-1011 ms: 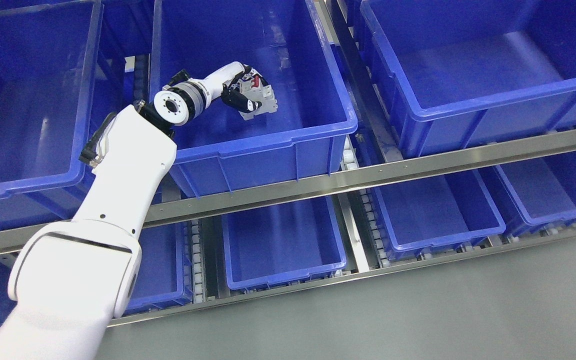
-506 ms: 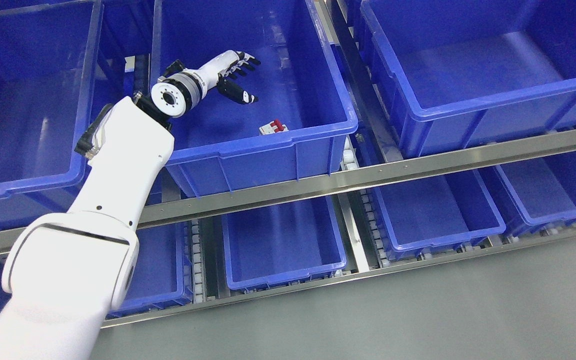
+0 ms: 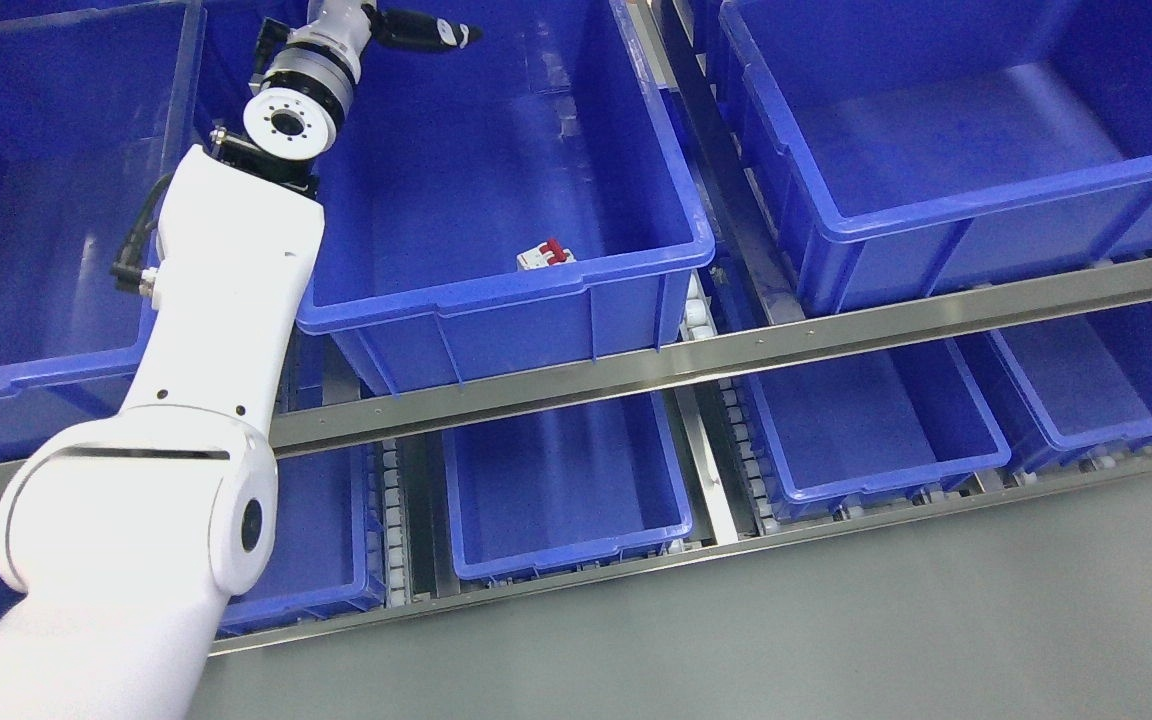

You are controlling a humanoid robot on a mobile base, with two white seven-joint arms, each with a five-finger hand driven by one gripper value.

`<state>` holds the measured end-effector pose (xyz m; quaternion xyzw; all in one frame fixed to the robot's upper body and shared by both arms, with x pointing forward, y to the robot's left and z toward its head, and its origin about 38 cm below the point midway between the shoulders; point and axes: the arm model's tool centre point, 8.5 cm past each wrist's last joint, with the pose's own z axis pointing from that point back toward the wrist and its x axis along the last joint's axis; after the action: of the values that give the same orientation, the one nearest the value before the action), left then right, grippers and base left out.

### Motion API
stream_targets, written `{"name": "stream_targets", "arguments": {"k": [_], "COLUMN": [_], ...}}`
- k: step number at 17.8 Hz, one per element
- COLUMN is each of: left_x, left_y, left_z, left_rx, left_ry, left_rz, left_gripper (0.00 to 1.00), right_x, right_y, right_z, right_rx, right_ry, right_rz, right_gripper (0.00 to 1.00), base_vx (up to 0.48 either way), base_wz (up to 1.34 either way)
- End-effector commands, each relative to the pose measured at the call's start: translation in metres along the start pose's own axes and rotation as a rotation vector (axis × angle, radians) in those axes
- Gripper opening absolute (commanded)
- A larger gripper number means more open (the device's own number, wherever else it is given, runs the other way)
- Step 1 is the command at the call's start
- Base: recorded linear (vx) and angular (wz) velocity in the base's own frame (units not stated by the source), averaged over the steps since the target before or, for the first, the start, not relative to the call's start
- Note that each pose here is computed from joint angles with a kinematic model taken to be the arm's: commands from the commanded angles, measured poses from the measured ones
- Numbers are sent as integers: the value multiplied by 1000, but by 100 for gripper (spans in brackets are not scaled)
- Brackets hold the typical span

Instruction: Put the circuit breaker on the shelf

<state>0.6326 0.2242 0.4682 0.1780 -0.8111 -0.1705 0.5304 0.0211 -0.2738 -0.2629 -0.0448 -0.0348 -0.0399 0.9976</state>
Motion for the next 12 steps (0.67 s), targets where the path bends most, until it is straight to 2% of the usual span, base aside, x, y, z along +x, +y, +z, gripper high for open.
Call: {"name": "stream_targets", "arguments": {"k": [1,3,12], "left_x": [23,29,28], "left_y": [89,85,16], "left_z": [38,60,149], "left_rx": [336,345,233], "left_ry": [-220,-289,-342], "left_rz": [309,243,132], "left_gripper": [100,100,100], "right_x": [1,1,1], "right_y": [-11,-11,-11], "right_z": [0,0,0], "right_rx": [-18,-18,-18], "right_ry": [-1,-1,-1], "right_rz": [2,2,2], "right_gripper": [100,100,100], "base_vx": [0,0,0], "base_wz": [0,0,0]}}
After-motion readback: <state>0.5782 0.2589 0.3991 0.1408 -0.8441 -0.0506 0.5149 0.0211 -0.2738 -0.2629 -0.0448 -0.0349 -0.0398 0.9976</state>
